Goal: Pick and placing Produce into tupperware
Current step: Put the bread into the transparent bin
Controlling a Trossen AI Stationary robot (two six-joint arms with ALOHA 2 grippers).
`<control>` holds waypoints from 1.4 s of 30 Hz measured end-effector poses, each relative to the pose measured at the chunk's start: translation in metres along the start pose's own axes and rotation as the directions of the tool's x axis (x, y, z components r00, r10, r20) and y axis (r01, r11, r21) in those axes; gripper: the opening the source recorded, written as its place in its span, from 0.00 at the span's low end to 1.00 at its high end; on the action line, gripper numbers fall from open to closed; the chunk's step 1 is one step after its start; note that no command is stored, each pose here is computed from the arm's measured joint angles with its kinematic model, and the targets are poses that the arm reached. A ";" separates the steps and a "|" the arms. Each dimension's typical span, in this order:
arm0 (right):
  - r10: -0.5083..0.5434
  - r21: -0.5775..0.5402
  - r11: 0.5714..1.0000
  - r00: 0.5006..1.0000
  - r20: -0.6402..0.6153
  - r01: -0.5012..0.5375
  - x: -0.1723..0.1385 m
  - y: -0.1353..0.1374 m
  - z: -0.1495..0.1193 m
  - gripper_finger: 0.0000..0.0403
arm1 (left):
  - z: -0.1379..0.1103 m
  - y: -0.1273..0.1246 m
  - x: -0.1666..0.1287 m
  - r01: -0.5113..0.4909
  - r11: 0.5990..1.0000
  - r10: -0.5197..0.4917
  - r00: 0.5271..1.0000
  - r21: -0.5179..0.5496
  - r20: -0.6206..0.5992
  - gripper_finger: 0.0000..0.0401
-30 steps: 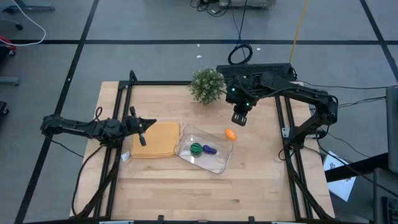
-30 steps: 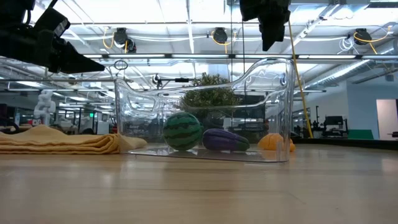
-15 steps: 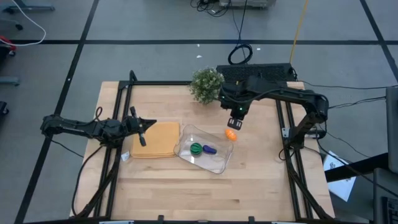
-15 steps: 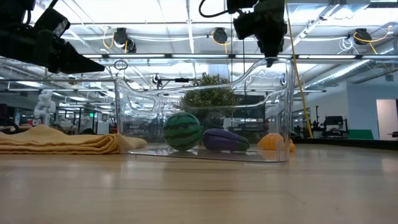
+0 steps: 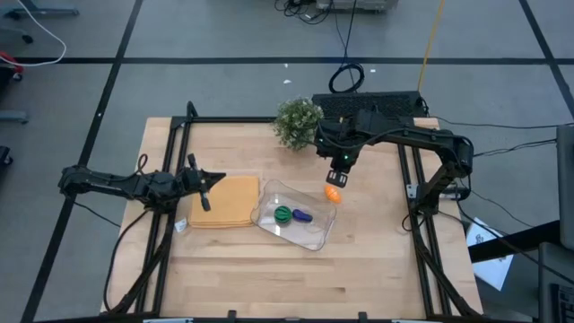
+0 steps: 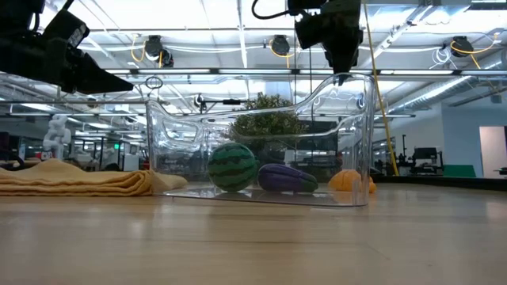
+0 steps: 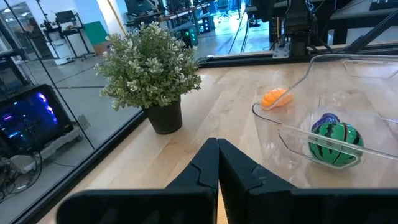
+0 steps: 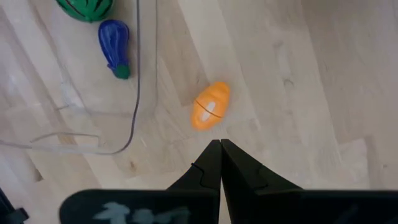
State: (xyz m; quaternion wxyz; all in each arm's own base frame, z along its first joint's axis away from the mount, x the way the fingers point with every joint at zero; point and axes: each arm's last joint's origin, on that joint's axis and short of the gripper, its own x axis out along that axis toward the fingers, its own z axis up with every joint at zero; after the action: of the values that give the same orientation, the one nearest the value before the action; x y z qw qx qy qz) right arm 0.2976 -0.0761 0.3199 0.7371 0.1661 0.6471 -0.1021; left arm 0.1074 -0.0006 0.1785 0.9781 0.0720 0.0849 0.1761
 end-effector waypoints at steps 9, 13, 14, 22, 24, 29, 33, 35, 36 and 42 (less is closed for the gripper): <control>-0.077 0.093 0.993 0.997 0.010 0.076 0.000 -0.002 0.000 0.00 | 0.000 0.000 0.000 0.000 1.000 0.000 1.000 0.000 0.000 0.01; -0.076 0.114 0.991 0.997 0.015 0.074 0.000 -0.002 0.001 0.00 | 0.000 0.000 0.000 0.000 1.000 0.000 1.000 0.001 -0.001 0.01; -0.074 0.114 0.991 0.997 0.023 0.071 0.000 -0.002 0.002 0.00 | 0.000 0.000 0.000 0.000 1.000 0.000 1.000 0.001 -0.001 0.01; -0.068 0.146 0.987 0.997 0.034 0.063 0.000 -0.002 0.003 0.00 | -0.001 0.000 0.000 0.000 1.000 0.000 1.000 0.006 -0.007 0.01; -0.067 0.146 0.987 0.997 0.034 0.061 0.000 -0.002 0.003 0.00 | -0.001 0.000 0.000 0.001 1.000 0.000 1.000 0.014 -0.007 0.01; -0.040 0.159 0.987 0.999 0.031 0.035 0.000 -0.001 0.003 0.00 | 0.002 0.000 0.000 -0.003 0.999 0.002 1.000 0.041 0.018 0.01; -0.038 0.217 0.976 0.999 0.031 0.030 0.000 -0.001 0.003 0.00 | 0.006 0.001 0.000 -0.011 0.998 0.007 0.998 0.067 0.058 0.01; -0.039 0.255 0.966 0.999 0.031 0.030 0.000 -0.001 0.003 0.00 | 0.008 0.001 0.000 -0.016 0.996 0.009 0.997 0.086 0.077 0.01; -0.040 0.270 0.962 0.999 0.031 0.030 0.000 0.000 0.003 0.00 | 0.009 0.001 0.000 -0.018 0.995 0.010 0.996 0.097 0.084 0.01; -0.041 0.316 0.948 0.999 0.030 0.029 0.001 0.008 0.001 0.00 | 0.010 0.001 0.000 -0.025 0.989 0.012 0.996 0.145 0.093 0.01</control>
State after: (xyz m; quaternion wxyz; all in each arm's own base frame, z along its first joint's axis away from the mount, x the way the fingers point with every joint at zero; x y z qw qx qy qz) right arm 0.3020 -0.0689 0.3199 0.7107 0.2683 0.6119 -0.2201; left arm 0.1084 -0.0007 0.1884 0.9713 0.1522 0.0518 0.1750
